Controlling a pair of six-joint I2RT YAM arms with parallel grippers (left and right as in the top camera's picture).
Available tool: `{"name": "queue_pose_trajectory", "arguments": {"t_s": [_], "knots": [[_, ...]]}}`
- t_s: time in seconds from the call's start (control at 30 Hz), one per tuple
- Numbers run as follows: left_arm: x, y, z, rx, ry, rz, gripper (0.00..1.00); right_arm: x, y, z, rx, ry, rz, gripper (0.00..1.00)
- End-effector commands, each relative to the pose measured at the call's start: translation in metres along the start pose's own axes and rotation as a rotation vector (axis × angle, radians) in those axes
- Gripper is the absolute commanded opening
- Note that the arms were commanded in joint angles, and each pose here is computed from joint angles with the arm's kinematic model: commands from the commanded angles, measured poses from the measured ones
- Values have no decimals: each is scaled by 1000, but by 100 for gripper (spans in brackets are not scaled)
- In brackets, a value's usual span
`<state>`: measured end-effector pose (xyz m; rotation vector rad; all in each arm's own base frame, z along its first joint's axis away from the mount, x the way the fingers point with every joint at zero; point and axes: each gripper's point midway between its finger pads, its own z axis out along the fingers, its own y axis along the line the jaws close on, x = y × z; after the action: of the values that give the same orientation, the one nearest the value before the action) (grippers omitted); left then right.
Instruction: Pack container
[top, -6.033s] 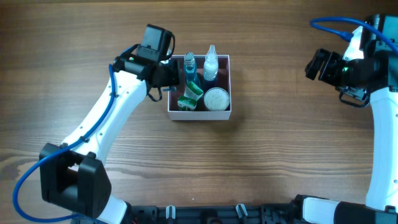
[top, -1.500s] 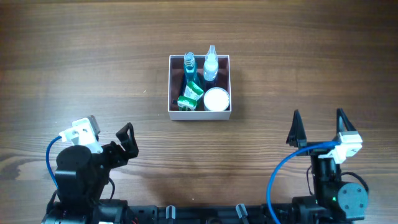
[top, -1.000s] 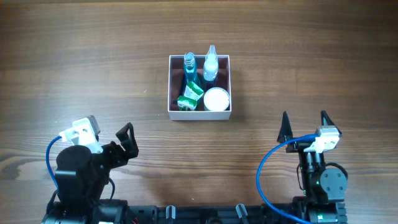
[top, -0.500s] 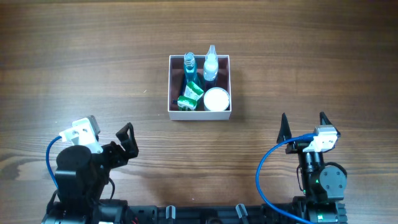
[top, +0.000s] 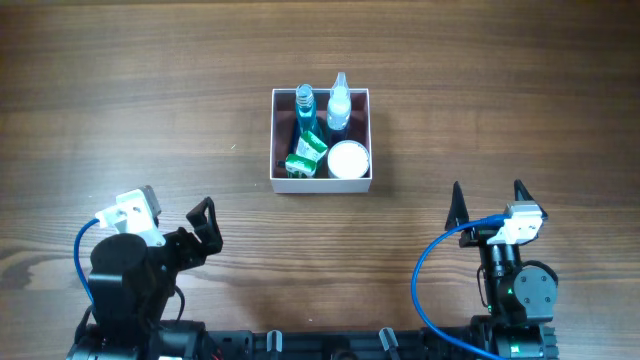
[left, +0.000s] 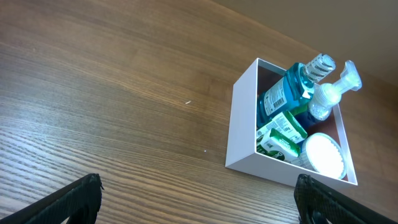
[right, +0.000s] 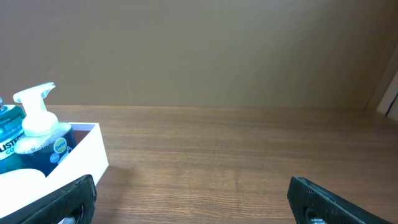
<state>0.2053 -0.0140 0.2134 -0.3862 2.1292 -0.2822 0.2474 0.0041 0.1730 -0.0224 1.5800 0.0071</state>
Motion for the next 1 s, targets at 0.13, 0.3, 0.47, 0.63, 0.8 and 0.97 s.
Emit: {"name": "queue_pose_trajectory", "arguments": {"t_s": [0.13, 0.3, 0.47, 0.63, 0.8, 0.97], "knots": [[1, 3, 2, -14, -2, -13, 100, -3, 2, -1, -12, -13, -10, 100], [-1, 7, 1, -37, -15, -10, 100, -3, 2, -1, -12, -13, -10, 100], [-2, 18, -6, -60, -73, -30, 100, -3, 2, -1, -12, -13, -10, 100], [17, 34, 6, -75, -148, -34, 100, -3, 2, -1, -12, -13, -10, 100], [10, 33, 25, 2, -342, -17, 100, -3, 2, -1, -12, -13, -10, 100], [0, 20, 35, 83, -466, 85, 100, -3, 2, -1, -12, -13, -10, 100]]}}
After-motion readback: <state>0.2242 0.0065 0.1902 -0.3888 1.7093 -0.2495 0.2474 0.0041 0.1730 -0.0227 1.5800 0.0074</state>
